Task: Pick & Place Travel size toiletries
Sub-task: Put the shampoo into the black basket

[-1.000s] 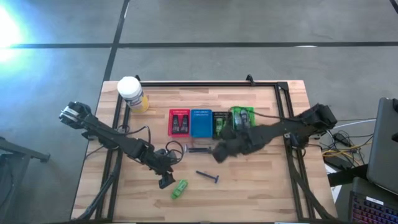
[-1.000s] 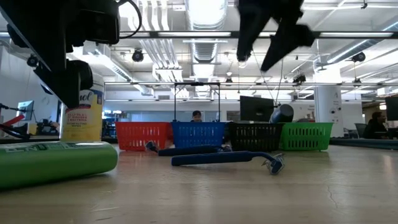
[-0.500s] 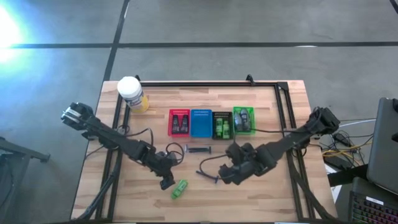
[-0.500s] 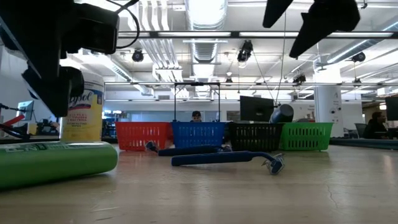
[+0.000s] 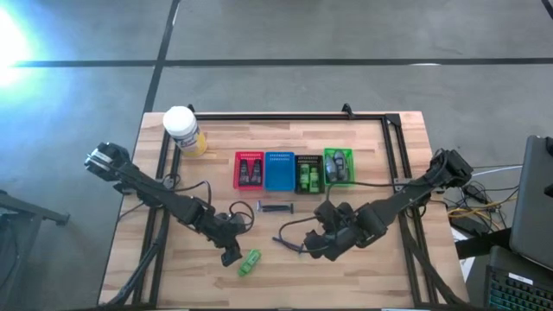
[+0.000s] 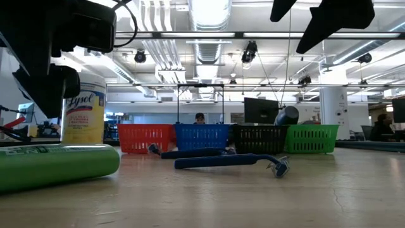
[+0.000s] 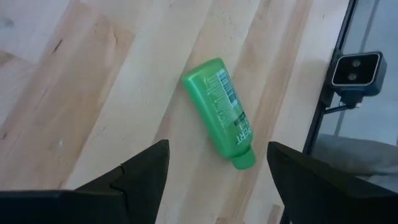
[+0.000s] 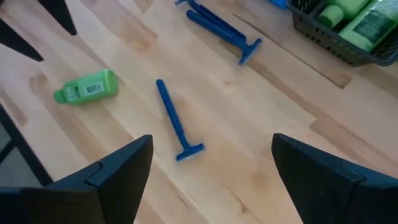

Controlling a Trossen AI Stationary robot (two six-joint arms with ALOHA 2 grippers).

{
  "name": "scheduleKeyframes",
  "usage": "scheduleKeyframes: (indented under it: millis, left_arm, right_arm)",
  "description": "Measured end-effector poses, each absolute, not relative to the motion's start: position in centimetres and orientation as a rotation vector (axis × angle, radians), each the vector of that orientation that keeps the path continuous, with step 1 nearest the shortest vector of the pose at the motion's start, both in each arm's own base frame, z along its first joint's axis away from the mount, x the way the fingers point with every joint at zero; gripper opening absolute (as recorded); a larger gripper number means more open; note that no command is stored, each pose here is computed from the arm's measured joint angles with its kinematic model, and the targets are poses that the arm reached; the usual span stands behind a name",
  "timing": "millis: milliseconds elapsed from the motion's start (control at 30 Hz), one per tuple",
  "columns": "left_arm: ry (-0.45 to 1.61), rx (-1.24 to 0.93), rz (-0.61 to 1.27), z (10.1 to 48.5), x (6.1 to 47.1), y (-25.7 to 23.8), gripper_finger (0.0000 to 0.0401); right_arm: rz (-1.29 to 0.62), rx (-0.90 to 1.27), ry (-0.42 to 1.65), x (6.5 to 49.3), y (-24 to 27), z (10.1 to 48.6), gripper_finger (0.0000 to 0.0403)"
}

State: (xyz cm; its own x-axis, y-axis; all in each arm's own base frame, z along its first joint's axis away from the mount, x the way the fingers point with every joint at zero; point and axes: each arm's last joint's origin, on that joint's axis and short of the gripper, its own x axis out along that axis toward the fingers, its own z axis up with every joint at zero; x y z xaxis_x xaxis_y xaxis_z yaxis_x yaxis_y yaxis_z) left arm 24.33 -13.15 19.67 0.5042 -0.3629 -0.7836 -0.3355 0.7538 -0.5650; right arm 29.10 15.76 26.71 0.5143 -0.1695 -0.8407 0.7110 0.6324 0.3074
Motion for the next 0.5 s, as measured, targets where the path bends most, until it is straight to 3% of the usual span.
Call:
scheduleKeyframes:
  millis: [200, 500]
  left_arm:
    - [1.058, -0.626, -0.094, 19.67, 24.34, -13.12, 0.0275]
    - [1.04, -0.492, -0.171, 19.68, 24.36, -13.07, 0.0275]
  right_arm:
    - [-0.674, 0.84, 0.808, 29.24, 15.54, 26.74, 0.0313]
    - [-0.733, 0.961, 0.773, 29.38, 15.34, 26.74, 0.0334]
